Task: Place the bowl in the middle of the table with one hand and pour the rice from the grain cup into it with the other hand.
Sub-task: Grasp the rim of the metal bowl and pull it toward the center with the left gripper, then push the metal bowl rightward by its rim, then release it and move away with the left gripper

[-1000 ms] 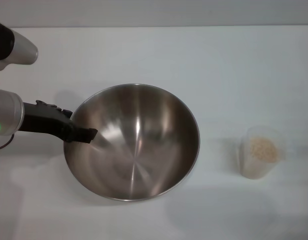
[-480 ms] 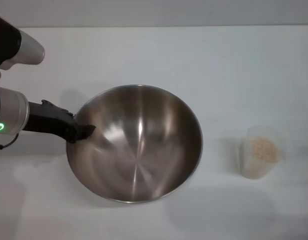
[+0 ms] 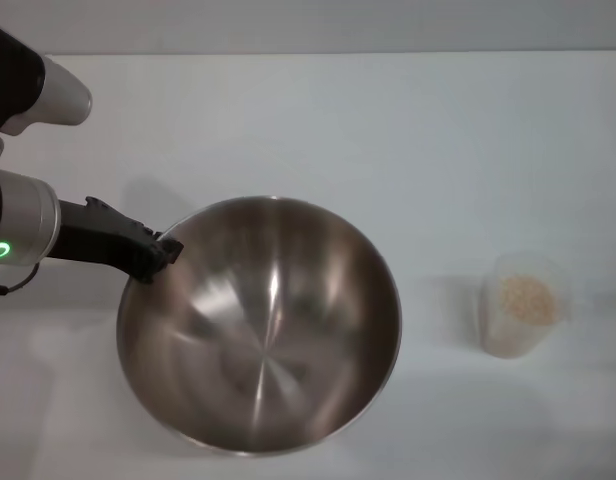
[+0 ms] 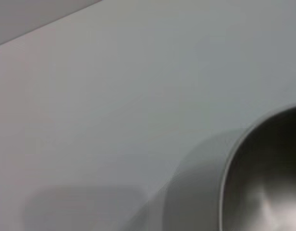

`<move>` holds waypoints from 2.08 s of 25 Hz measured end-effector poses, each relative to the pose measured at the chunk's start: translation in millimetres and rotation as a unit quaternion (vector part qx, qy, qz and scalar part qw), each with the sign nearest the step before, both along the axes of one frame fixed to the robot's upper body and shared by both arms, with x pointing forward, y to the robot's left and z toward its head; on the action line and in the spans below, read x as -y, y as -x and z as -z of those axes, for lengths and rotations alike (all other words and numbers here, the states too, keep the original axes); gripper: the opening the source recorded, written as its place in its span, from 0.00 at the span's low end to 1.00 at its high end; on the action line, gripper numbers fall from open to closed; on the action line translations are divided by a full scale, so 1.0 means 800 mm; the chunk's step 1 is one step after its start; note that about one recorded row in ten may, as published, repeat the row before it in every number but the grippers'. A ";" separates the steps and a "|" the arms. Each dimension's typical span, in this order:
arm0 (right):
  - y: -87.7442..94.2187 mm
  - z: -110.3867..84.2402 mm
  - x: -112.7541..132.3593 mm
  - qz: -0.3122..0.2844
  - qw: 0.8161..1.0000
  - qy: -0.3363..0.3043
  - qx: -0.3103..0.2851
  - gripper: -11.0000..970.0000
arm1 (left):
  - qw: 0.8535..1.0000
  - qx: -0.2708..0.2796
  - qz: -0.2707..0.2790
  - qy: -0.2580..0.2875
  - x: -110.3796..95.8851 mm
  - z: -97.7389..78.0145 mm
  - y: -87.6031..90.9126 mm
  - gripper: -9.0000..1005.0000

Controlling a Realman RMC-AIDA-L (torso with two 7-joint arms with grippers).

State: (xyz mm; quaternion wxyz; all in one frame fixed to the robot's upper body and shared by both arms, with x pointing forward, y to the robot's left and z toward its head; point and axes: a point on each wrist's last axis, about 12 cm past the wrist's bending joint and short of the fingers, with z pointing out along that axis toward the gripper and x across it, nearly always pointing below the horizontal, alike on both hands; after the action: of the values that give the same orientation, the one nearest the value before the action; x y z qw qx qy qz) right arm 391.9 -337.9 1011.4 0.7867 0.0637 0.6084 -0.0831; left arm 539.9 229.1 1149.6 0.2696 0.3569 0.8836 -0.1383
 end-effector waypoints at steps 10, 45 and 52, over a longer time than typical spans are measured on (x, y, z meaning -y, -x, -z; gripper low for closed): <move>-0.001 0.000 -0.001 -0.002 1.000 0.000 0.000 0.86 | 0.998 -0.031 0.008 0.046 0.005 -0.015 -0.011 0.06; -0.007 -0.002 -0.002 -0.006 1.000 0.001 0.005 0.86 | 0.995 -0.013 -0.018 0.095 0.045 -0.033 -0.127 0.07; -0.007 -0.002 0.000 -0.005 1.000 0.004 0.004 0.86 | 0.995 -0.010 -0.037 0.090 0.041 -0.024 -0.138 0.08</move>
State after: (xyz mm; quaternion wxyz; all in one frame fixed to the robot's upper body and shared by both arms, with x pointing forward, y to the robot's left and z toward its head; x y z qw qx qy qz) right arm 397.4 -338.2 1013.3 0.7898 0.0577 0.6051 -0.0817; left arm 650.6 196.3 1168.5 0.2970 0.2967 0.8828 -0.2106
